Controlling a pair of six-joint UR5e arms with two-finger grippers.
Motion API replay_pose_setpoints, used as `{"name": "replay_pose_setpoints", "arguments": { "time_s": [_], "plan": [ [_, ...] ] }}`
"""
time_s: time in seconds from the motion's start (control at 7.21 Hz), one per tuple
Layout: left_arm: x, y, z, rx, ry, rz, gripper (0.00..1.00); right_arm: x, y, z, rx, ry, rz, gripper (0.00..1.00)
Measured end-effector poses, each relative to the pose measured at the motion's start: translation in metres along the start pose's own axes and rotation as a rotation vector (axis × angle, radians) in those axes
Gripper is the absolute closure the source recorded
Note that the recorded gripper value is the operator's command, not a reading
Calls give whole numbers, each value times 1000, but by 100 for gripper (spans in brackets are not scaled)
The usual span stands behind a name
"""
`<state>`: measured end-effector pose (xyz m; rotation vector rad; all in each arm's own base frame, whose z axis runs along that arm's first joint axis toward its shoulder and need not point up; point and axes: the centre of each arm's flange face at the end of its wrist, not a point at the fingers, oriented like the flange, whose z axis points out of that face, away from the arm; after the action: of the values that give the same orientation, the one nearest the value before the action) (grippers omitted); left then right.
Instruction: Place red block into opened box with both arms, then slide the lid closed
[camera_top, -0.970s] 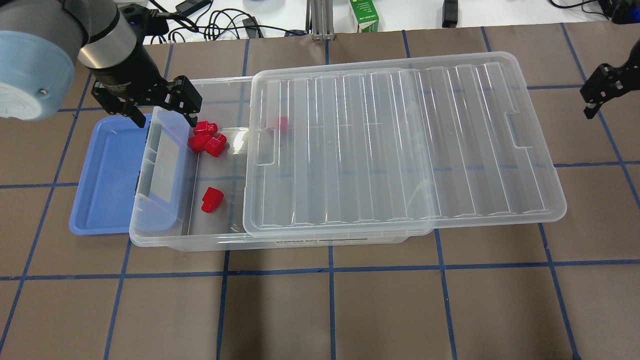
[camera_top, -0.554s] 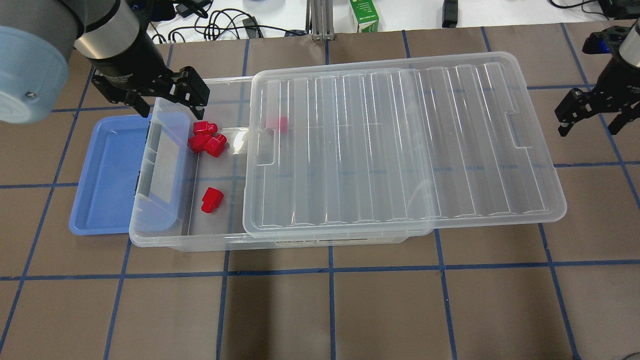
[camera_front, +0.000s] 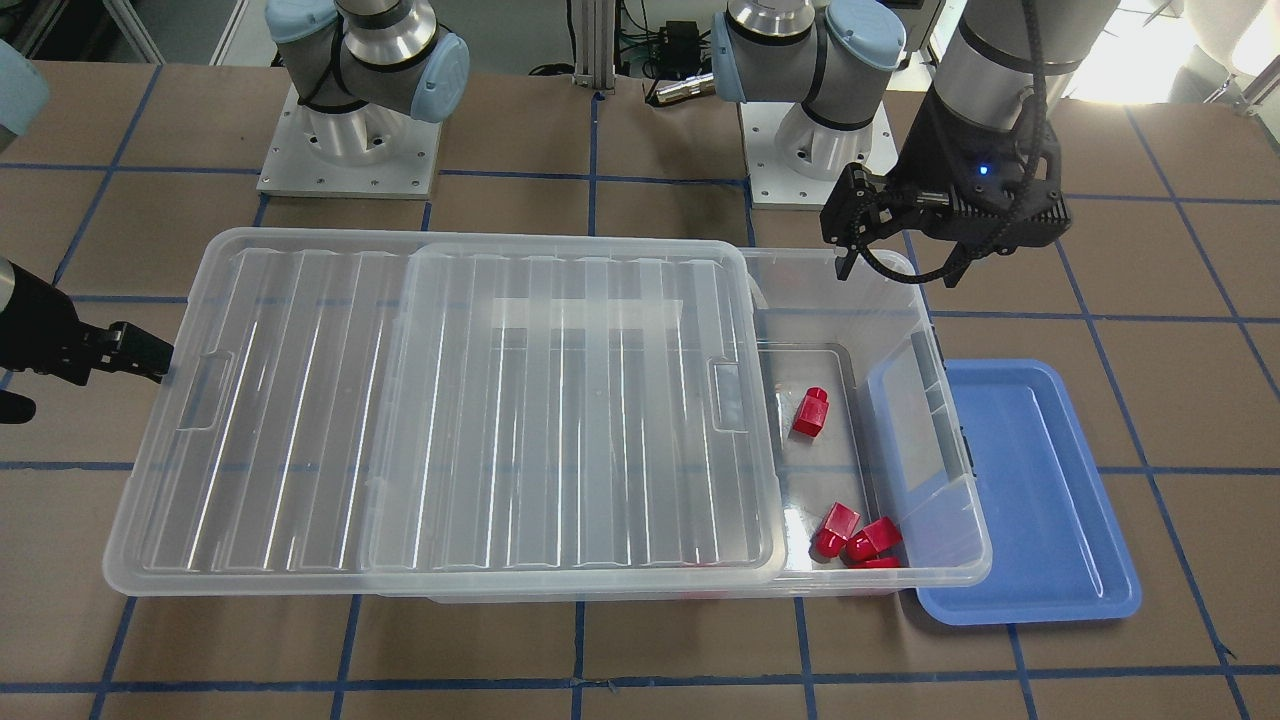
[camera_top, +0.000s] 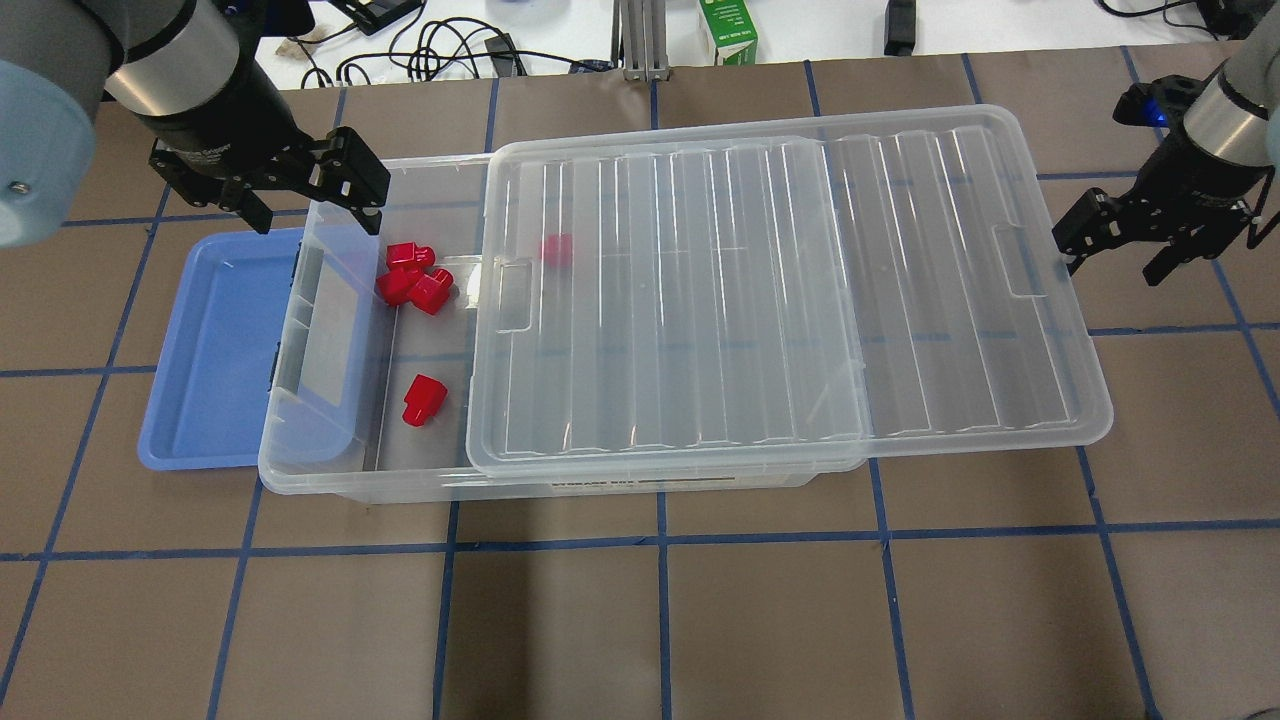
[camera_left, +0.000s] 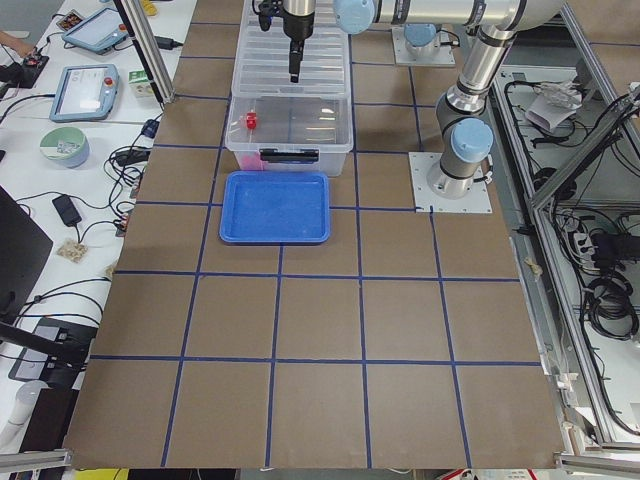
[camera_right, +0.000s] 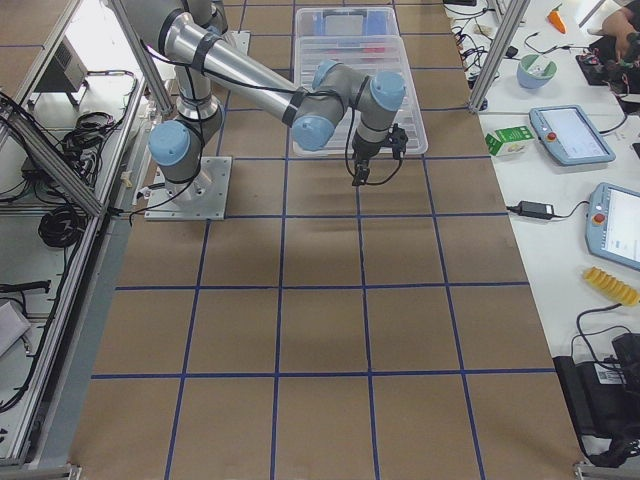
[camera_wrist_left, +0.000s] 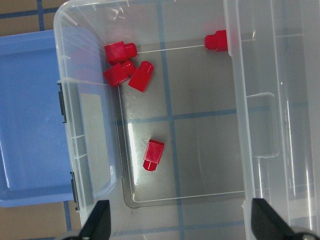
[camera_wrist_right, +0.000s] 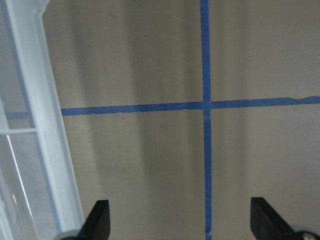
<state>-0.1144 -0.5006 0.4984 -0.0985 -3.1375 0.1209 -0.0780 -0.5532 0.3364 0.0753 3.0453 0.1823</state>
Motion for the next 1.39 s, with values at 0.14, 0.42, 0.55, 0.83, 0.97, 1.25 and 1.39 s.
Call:
{"name": "replay_pose_setpoints", "arguments": {
  "time_s": [0.14, 0.42, 0.55, 0.83, 0.97, 1.25, 1.39],
  "plan": [
    [0, 0, 0, 0, 0, 0, 0, -25, -3, 1, 11, -4, -13, 0],
    [0, 0, -1, 3, 0, -1, 0, -74, -5, 5, 27, 5, 6, 0],
    [0, 0, -2, 4, 0, -1, 0, -96, -5, 7, 32, 9, 49, 0],
    [-1, 0, -2, 4, -1, -2, 0, -135, -4, 10, 51, 25, 82, 0],
    [-1, 0, -1, 2, -3, -3, 0, -146, -2, 10, 56, 28, 102, 0],
    [-2, -2, -1, -10, -6, -11, 0, -162, -1, 10, 68, 29, 134, 0],
    [-2, -1, -2, -18, -6, -14, 0, -167, -1, 9, 80, 33, 133, 0]
  ]
}}
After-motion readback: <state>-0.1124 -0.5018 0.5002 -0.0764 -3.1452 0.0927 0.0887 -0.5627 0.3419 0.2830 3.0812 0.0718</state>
